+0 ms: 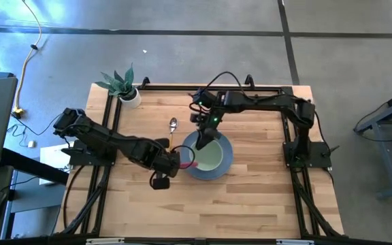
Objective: Set table place
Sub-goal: Put the pink fork to the right of the blue plate
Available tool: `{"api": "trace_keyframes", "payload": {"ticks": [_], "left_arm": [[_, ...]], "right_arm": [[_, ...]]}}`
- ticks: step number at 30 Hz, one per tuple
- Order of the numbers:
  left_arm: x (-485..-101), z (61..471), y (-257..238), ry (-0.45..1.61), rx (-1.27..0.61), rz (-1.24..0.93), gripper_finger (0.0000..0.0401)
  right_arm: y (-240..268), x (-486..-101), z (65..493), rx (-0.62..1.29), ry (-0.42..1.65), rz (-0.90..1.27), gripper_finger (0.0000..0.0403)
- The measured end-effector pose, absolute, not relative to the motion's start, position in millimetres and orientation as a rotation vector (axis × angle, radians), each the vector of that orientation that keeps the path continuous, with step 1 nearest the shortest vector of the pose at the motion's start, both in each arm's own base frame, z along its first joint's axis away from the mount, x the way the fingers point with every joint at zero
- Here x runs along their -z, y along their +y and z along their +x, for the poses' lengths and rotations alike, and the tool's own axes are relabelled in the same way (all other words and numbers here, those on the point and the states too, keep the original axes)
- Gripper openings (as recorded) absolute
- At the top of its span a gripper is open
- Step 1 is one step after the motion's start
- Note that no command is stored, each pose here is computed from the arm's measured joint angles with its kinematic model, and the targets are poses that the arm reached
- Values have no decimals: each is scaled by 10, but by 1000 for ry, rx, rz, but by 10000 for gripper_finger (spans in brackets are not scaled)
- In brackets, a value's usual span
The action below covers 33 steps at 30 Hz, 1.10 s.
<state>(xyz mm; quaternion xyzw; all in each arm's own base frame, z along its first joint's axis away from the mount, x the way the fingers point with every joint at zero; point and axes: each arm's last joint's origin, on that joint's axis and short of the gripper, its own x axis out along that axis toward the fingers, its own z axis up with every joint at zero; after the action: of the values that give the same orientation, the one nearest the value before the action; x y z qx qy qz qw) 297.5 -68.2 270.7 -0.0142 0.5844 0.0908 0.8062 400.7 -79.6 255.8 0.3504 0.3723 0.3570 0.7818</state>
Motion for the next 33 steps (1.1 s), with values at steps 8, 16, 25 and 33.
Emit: {"api": "trace_keyframes", "payload": {"ticks": [8,16,25,33], "left_arm": [[-2708,2979,-675,1249,-184,-11,0],[-2709,2980,-677,1248,-179,-5,0],[-2709,2980,-679,1248,-177,-4,0],[-2709,2971,-724,1245,-169,-3,0]], "right_arm": [[-684,-2339,4216,-880,806,846,103],[-506,-2107,4336,-958,862,909,103],[-536,-2076,4386,-991,846,936,103],[-826,-2067,4349,-894,809,937,103]]}}
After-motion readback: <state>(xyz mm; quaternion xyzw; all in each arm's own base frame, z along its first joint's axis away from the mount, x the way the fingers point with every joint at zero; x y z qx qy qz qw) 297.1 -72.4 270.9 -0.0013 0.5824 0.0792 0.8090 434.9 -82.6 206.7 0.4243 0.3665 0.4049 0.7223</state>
